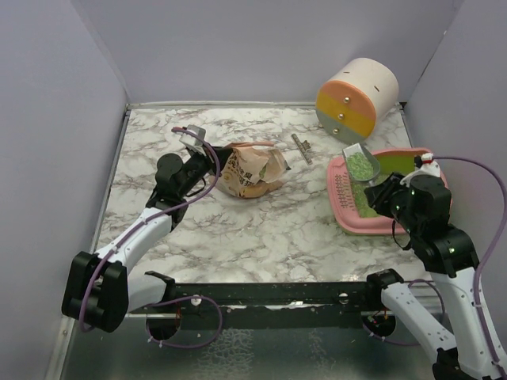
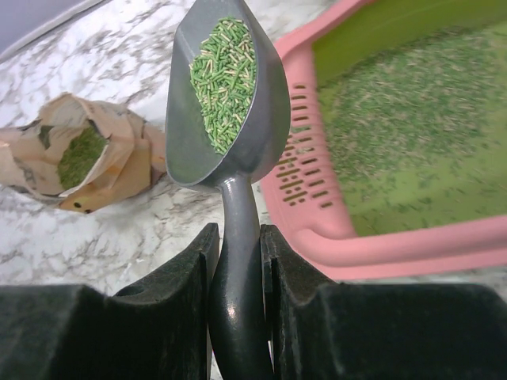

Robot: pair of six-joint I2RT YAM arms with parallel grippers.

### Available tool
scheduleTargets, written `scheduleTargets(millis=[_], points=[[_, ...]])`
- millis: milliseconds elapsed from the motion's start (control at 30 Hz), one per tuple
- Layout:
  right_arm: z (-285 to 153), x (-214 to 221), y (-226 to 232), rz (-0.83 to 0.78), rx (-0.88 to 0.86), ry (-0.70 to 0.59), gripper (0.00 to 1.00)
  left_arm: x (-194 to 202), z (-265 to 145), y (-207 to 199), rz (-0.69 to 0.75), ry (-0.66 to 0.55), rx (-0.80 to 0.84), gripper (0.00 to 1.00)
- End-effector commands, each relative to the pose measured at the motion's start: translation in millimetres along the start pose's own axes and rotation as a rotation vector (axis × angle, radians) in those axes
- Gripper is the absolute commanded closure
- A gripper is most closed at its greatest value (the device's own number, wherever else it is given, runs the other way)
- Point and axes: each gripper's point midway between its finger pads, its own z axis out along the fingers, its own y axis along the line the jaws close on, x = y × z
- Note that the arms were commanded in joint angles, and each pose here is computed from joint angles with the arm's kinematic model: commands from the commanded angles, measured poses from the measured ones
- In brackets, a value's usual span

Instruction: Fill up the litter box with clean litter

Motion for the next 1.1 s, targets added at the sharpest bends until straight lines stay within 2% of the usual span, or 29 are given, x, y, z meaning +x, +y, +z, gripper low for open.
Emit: scheduleTargets(millis=[0, 233, 567, 833, 1067], points=[[-26.9, -14.4, -33.9, 0.018, 0.188, -0.059, 0.99, 1.8, -6.7, -3.2, -0.032, 0.019, -0.011, 0.99], [-49.2, -39.4, -49.1, -0.021, 0.314, -0.096, 0.99, 3.6, -7.7, -9.3, -0.046, 0.033, 0.014, 0.99], [-42.2, -64.3, -79.3, -0.231, 0.603, -0.006, 0.99, 7.9, -8.8, -10.7, -0.050, 0.055, 0.023, 0.99], [-6.9, -59.2, -73.2, -0.329, 0.638, 0.161, 0.99, 10.0, -7.8, -10.7, -0.050, 0.069, 0.024, 0.99], [19.1, -55.5, -54.7, -0.375, 0.579, 0.301, 0.98, 8.5, -9.3, -10.1, -0.036, 0.071, 0.020, 0.99]])
